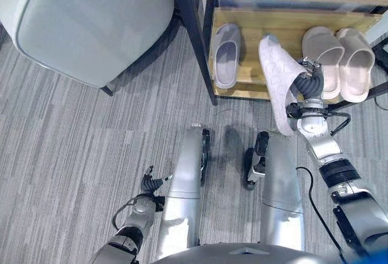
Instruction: Arrange the slippers neatly on the shoe rack.
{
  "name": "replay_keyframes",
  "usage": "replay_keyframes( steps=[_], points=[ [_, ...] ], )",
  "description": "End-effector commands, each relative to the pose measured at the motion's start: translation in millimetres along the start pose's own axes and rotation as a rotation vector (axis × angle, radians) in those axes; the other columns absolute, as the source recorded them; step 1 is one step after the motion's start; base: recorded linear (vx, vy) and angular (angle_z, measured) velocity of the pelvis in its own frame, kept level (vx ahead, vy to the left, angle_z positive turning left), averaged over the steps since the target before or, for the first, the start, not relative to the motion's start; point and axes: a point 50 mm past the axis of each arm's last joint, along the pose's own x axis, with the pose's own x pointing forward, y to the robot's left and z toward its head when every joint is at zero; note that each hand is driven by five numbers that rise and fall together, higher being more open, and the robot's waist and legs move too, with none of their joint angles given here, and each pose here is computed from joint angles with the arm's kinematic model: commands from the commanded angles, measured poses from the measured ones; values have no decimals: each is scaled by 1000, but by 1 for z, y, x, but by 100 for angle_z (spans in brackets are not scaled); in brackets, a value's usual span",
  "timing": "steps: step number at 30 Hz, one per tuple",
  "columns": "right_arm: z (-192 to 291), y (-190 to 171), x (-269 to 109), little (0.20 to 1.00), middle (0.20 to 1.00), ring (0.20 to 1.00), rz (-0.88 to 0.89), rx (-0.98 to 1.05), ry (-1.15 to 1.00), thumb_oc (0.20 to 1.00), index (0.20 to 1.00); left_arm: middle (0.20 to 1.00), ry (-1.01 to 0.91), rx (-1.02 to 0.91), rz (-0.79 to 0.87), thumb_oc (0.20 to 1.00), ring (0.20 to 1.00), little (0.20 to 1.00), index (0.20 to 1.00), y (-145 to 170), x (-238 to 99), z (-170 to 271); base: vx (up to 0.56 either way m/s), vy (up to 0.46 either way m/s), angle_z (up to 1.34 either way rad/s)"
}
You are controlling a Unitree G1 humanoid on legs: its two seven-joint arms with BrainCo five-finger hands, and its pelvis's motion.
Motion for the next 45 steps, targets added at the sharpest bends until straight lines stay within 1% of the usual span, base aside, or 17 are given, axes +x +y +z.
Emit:
replay_keyframes(
  steps=[1,2,4,5,9,11,14,18,20,21,26,30,31,36,40,42,45],
  points=[
    [39,-29,25,200,200,200,-113,-75,-189,200,200,1000,-75,-93,83,1000,1000,1000,1000,11,-1,11,63,-45,18],
    [52,-39,39,200,200,200,-175,-162,-238,200,200,1000,-146,-129,89,1000,1000,1000,1000,13,1,28,72,-38,8],
    [71,-56,62,200,200,200,-279,-191,-269,200,200,1000,-271,-149,82,1000,1000,1000,1000,19,-2,52,53,12,6],
    [82,-62,70,200,200,200,-308,-203,-293,200,200,1000,-291,-139,72,1000,1000,1000,1000,22,-5,54,29,44,27],
    [111,-81,99,200,200,200,-365,-310,-306,200,200,1000,-307,-138,72,1000,1000,1000,1000,30,-10,53,9,43,6],
    [125,-86,114,200,200,200,-367,-359,-298,200,200,1000,-285,-127,49,1000,1000,1000,1000,26,-11,47,-4,46,18],
    [137,-81,122,200,200,200,-362,-332,-292,200,200,1000,-292,-120,47,1000,1000,1000,1000,28,-12,48,-1,48,5],
    [134,-68,125,200,200,200,-355,-266,-233,200,200,1000,-293,-147,59,1000,1000,1000,1000,30,-12,50,1,7,1],
    [138,-61,123,200,200,200,-395,-191,-236,200,200,1000,-322,-136,60,1000,1000,1000,1000,30,-12,57,2,18,6],
    [144,-55,124,200,200,200,-388,-205,-248,200,200,1000,-342,-164,52,1000,1000,1000,1000,29,-12,64,3,22,10],
    [144,-54,129,200,200,200,-402,-202,-194,200,200,1000,-357,-234,27,1000,1000,1000,1000,30,-17,69,-13,27,5],
    [146,-54,130,200,200,200,-417,-201,-181,200,200,1000,-387,-214,13,1000,1000,1000,1000,27,-16,78,-3,5,1],
    [139,-53,130,200,200,200,-419,-202,-154,200,200,1000,-393,-199,10,1000,1000,1000,1000,25,-15,80,34,27,-4],
    [132,-53,131,200,200,200,-414,-242,-116,200,200,1000,-384,-181,4,1000,1000,1000,1000,25,-14,77,19,12,-4],
    [133,-42,132,200,200,200,-393,-243,-90,200,200,1000,-363,-166,10,1000,1000,1000,1000,23,-11,75,0,0,0],
    [123,-33,129,200,200,200,-366,-284,-54,200,200,1000,-355,-148,1,1000,1000,1000,1000,19,-10,74,0,0,0],
    [116,-18,126,200,200,200,-331,-258,-16,200,200,1000,-352,-104,-1,1000,1000,1000,1000,16,-8,74,0,0,0]
  ],
)
